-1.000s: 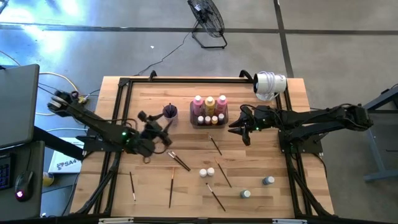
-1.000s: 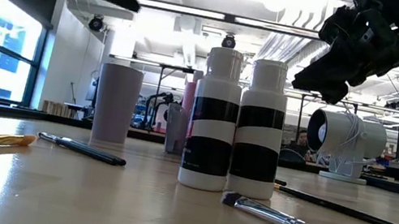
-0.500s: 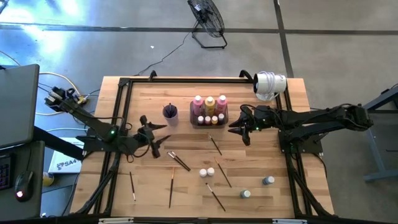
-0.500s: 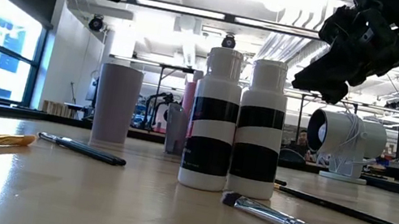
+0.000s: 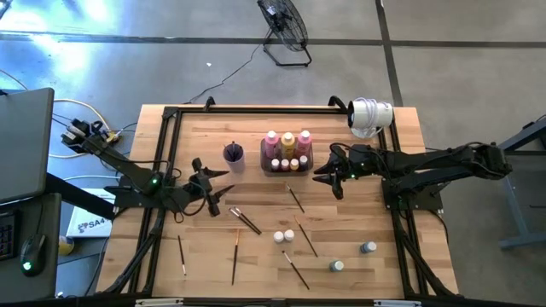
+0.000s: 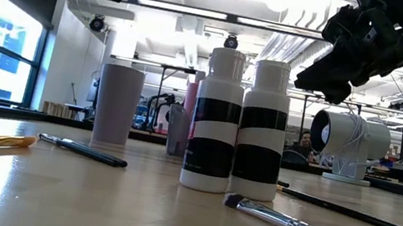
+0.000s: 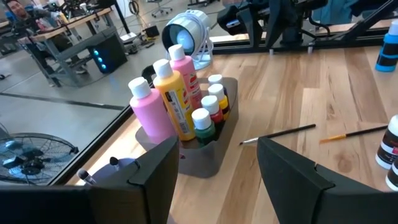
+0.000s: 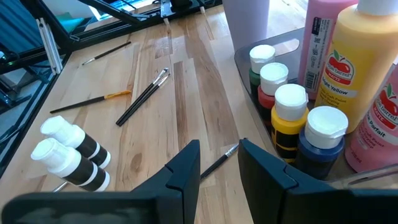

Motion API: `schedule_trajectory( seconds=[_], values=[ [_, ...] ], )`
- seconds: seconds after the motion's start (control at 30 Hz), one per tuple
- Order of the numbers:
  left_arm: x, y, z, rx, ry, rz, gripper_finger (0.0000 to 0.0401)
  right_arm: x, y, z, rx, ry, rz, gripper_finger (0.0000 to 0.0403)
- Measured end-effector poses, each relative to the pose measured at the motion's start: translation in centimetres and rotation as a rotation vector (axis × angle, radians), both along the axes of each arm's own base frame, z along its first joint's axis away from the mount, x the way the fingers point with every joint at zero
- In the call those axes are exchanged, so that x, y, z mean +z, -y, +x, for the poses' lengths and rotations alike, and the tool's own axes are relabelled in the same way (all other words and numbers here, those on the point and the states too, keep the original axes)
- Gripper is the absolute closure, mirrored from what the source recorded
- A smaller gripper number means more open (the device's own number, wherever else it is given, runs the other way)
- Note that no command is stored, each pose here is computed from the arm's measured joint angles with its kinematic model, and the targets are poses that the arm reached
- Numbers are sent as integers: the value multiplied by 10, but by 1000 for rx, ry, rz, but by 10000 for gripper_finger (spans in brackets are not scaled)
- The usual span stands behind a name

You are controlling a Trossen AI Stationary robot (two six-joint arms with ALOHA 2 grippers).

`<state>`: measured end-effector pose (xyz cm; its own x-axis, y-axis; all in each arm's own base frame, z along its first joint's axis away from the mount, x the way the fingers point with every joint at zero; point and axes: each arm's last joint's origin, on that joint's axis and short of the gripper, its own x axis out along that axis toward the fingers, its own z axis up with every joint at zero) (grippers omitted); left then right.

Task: Pick & Place Paint Supplies
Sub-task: Put the small white paint bottle into the gray bin

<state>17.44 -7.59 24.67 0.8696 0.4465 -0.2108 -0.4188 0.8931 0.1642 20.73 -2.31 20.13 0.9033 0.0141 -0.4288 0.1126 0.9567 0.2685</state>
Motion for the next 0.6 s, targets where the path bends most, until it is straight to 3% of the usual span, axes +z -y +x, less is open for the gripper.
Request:
schedule_trajectory(
  seconds=[0.6],
  values=[
    [0, 0, 0, 1, -1, 3, 190, 0, 0, 0, 0, 0, 0, 302]
  ],
)
